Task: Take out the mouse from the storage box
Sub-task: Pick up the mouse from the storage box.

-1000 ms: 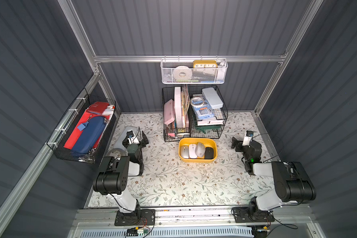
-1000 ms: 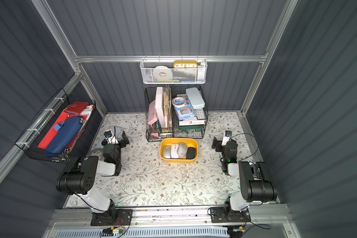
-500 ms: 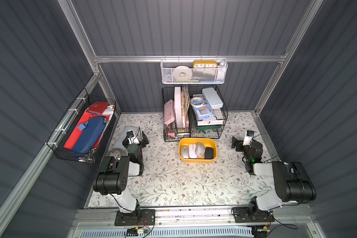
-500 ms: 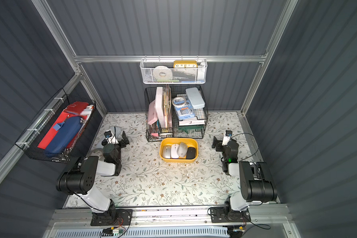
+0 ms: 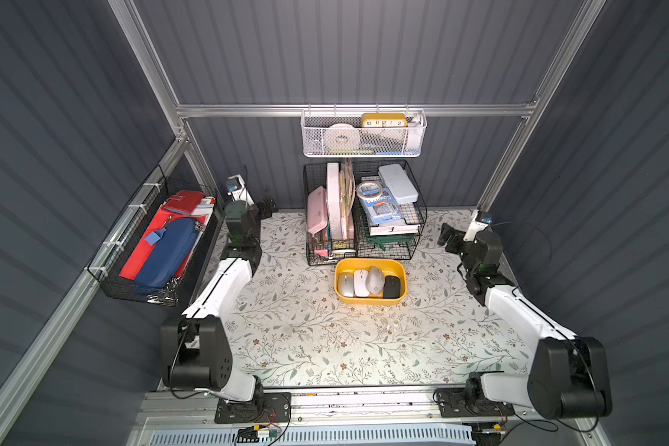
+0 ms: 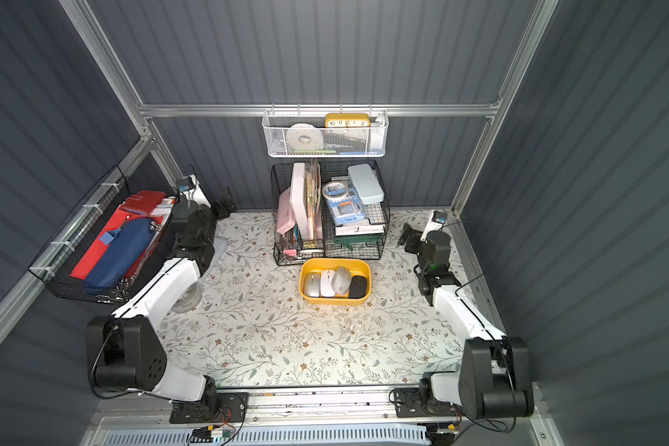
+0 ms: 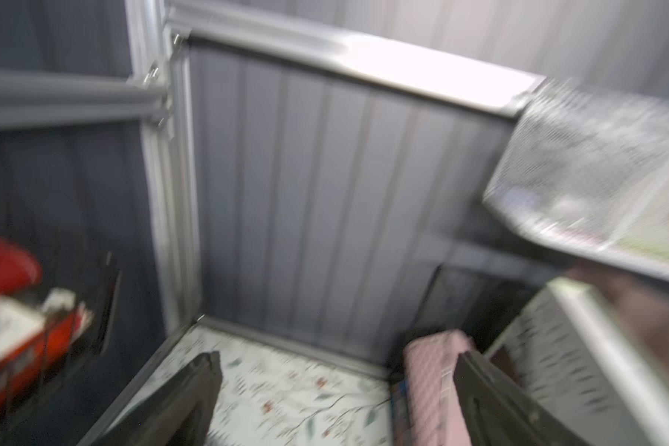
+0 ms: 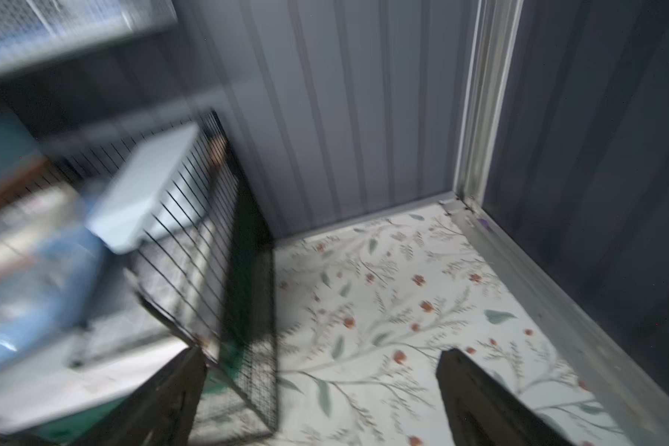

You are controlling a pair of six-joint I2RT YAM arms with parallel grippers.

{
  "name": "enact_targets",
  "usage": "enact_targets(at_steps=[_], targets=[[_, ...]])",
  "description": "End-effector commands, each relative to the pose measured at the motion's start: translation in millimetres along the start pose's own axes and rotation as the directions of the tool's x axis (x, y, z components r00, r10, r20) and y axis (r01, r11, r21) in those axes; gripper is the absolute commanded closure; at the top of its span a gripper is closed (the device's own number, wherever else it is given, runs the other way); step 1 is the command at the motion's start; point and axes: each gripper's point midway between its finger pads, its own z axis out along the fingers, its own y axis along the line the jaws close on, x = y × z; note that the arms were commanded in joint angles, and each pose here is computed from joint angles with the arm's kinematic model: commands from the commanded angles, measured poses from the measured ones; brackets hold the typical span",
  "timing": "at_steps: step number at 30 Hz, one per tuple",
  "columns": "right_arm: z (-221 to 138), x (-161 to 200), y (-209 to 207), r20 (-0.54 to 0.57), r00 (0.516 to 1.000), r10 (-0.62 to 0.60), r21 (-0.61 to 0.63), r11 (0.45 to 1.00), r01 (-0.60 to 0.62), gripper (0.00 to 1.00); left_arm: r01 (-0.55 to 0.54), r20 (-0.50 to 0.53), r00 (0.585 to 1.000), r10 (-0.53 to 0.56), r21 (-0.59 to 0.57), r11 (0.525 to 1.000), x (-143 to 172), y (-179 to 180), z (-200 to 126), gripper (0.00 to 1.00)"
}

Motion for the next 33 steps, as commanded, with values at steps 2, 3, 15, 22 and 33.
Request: enact_targets(at_steps=[2,3,15,22,33], targets=[[-8,44,8,-0.287,0.907,0.308,0.000,0.947,-0.322,0.01,0.306,-0.352,0.917,-0.187,0.320,0.897,57,-65,-29,0.01],[-4,53,8,-0.315,0.892,0.324,-0.008,0.939,-0.344,0.17,0.337,-0.386,0.907,-0.167,0.430,0.837,67,-83,-39,0.01],[-71,122,-9,-0.650,0.742,0.162,0.317,0.946,0.072,0.37,0.511,-0.675,0.726,-0.132,0.401,0.760,114,-111,-81,1.00],[-107,120,-30,-0.615,0.779,0.121,0.371,0.917,0.150,0.49,0.665,-0.792,0.562,-0.238,0.262,0.699,147,-97,-97,1.00],[-144,177,60,-0.912,0.409,0.027,0.084,0.989,0.121,0.38,0.171,-0.856,0.469,-0.217,-0.153,0.973,215,-29,-96,0.61]])
